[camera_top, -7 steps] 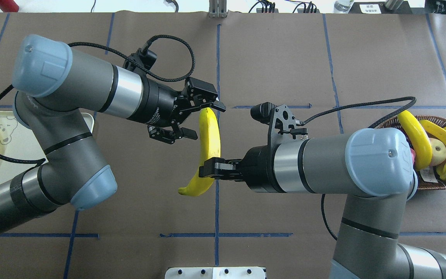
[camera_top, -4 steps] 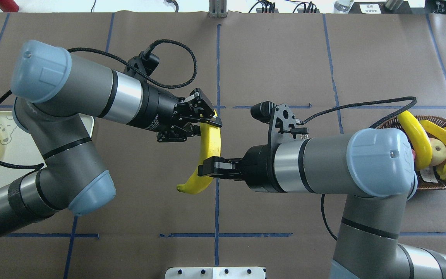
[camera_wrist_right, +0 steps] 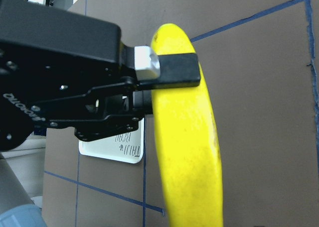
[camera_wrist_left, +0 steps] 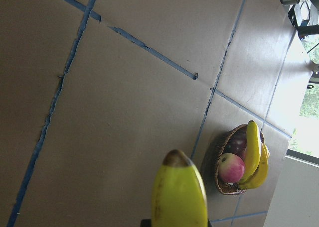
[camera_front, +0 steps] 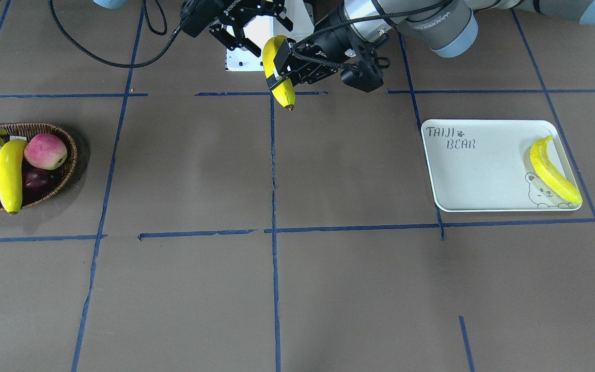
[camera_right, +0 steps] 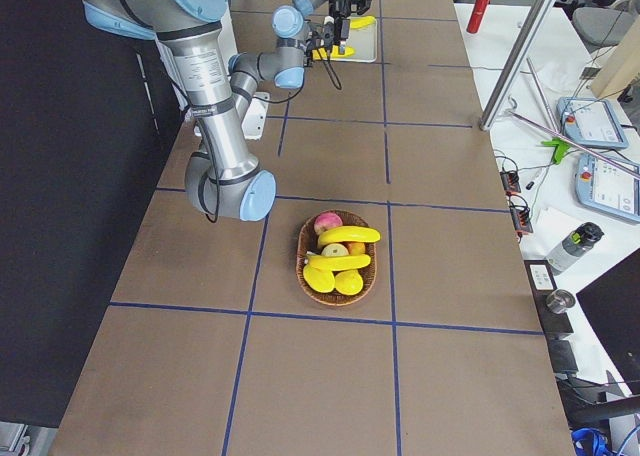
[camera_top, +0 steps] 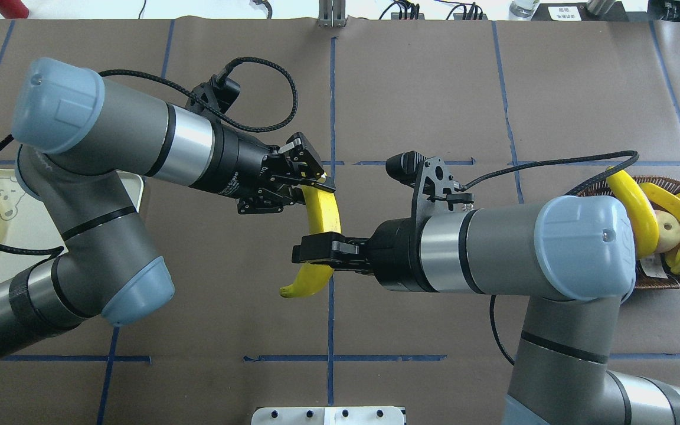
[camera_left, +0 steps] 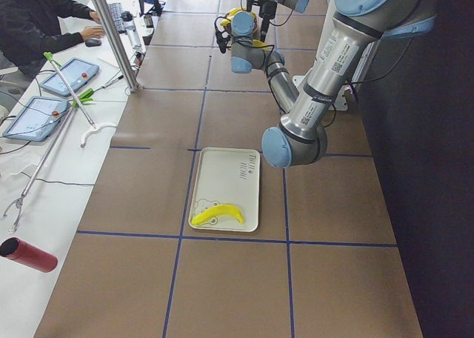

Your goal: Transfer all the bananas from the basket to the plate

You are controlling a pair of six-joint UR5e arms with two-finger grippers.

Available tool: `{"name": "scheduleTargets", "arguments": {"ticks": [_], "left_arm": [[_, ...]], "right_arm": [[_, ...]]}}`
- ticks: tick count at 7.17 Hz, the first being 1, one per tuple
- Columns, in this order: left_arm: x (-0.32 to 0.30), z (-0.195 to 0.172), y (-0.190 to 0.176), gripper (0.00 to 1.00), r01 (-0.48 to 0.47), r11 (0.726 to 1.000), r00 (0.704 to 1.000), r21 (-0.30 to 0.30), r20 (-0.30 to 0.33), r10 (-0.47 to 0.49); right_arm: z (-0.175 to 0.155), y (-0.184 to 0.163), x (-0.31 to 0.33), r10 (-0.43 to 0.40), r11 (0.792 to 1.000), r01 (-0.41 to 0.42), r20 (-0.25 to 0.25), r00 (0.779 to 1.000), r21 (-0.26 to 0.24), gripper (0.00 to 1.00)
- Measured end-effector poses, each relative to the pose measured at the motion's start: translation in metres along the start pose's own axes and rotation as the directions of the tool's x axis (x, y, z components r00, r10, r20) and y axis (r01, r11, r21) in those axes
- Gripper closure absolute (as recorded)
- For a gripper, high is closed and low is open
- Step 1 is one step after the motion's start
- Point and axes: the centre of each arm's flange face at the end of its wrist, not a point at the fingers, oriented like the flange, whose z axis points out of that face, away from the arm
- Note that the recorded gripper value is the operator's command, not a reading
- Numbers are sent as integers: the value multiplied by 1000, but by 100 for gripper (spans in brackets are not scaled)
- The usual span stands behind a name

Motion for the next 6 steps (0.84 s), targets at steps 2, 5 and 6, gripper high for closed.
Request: {"name": "scheduleTargets", "arguments": {"ticks": [2,5,6], "left_arm": [[-14,-15,-37,100,-11,999,997,48,77,7],[-108,-75,-132,100,-134,979,940,155,332,76],[-163,-109,-164,100,-210,967,881,146,457,122]], "right_arm": [[-10,-2,-4,-4,1000,4,15,1000,8,0],[-26,-11,-6,-16,999,15,27,1000,36,0],[-29,-16,-2,-15,999,14,19,1000,47,0]]}}
